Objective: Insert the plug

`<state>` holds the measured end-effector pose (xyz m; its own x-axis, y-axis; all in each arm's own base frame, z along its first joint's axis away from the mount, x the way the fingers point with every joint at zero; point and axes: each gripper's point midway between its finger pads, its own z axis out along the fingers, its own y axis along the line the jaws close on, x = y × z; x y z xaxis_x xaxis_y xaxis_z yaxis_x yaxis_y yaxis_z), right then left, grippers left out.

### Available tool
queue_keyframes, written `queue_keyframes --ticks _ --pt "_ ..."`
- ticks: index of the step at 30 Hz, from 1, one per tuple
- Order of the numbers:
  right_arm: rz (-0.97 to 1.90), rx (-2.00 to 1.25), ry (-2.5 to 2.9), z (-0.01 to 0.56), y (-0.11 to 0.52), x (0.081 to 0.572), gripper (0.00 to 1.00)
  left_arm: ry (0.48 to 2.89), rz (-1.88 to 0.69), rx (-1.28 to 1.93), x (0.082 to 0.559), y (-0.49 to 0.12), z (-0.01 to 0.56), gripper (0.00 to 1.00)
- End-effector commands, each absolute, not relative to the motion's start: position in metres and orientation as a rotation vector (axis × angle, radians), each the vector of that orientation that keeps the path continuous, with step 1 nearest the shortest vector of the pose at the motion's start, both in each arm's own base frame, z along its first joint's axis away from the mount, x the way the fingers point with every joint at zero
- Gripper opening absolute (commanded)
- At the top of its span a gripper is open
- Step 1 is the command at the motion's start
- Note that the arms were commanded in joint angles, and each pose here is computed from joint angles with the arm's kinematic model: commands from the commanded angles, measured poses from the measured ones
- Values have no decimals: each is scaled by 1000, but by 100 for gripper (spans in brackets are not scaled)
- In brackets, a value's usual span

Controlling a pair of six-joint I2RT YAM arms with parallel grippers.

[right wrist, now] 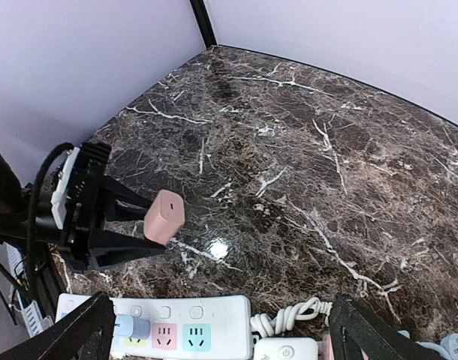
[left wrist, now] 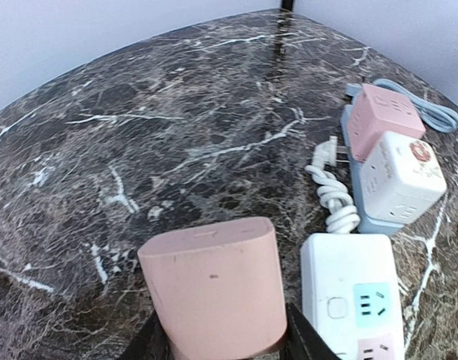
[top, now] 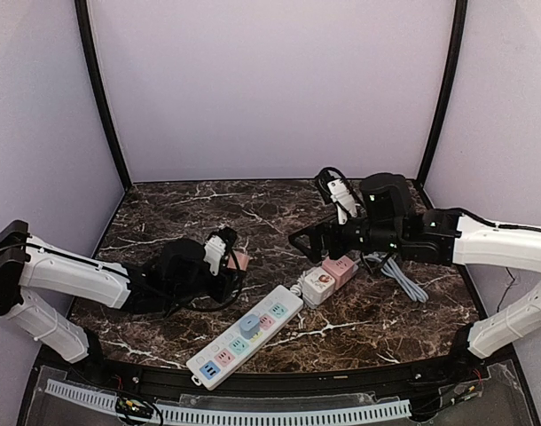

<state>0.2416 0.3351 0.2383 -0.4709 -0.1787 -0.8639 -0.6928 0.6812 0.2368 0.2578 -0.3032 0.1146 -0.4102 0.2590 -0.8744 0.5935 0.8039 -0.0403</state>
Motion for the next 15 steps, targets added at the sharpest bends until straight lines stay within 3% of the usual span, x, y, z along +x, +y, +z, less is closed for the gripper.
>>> queue_keyframes --ticks 1,15 --pt "809 -735 2075 239 342 228 99 1898 -528 873 238 -329 117 1" --pt "971 -862 2272 233 362 197 99 1748 -653 1149 195 -351 109 1"
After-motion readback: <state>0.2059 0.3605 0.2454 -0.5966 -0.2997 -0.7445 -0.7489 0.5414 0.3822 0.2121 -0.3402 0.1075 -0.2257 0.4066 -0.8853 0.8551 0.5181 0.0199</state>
